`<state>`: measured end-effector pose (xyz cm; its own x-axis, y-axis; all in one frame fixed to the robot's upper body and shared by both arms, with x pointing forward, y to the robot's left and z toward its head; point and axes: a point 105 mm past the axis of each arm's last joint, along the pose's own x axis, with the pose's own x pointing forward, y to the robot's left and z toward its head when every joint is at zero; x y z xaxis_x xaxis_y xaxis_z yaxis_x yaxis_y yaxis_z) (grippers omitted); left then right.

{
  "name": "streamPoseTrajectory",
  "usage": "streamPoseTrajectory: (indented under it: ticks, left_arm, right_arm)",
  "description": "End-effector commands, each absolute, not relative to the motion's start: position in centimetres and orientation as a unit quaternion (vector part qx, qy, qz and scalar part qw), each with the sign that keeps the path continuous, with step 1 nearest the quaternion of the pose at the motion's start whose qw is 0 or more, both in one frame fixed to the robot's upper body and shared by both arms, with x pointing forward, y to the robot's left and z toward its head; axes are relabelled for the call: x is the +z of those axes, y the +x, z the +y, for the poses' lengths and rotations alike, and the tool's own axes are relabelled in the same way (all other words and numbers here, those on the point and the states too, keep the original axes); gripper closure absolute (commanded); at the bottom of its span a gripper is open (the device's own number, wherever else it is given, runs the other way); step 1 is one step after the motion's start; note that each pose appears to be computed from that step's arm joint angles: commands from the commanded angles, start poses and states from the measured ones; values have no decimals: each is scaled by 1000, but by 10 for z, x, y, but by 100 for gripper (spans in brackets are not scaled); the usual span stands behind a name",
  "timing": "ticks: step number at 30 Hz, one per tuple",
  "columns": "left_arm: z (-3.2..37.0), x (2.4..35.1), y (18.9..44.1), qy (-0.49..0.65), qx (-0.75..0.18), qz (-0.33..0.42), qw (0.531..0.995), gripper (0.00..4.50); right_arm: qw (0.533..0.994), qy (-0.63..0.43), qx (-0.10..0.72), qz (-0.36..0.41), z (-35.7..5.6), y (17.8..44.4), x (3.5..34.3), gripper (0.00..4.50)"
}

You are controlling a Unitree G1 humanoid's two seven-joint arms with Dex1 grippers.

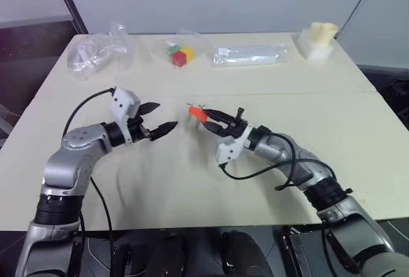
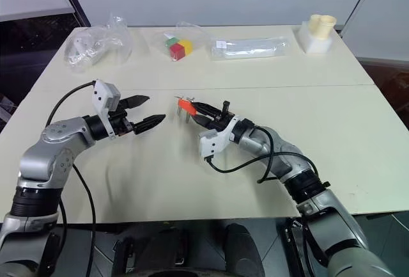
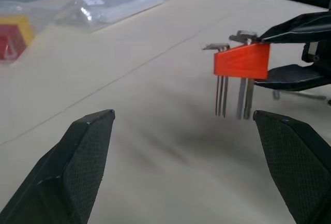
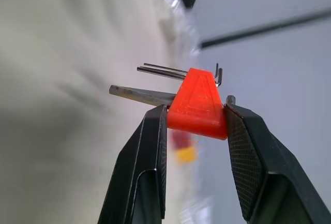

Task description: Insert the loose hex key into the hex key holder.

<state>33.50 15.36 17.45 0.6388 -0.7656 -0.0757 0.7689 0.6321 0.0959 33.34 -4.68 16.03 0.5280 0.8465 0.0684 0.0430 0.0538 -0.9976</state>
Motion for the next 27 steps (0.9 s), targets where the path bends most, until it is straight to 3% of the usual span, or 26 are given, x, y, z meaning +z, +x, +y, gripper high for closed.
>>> streamPoseTrajectory:
  ticks: [1, 10, 27]
  left_arm:
    - [147, 187, 333, 65, -455, -8, 888, 0]
    - [132, 193, 327, 38, -520, 3, 853, 0]
    - [119, 198, 307, 57, -580, 8, 813, 0]
  right_arm:
    - [562, -626, 291, -456, -39, 318, 187, 345]
    - [452, -639, 326, -530, -30, 299, 188, 345]
    - [438, -622, 386, -522, -20, 303, 178, 345]
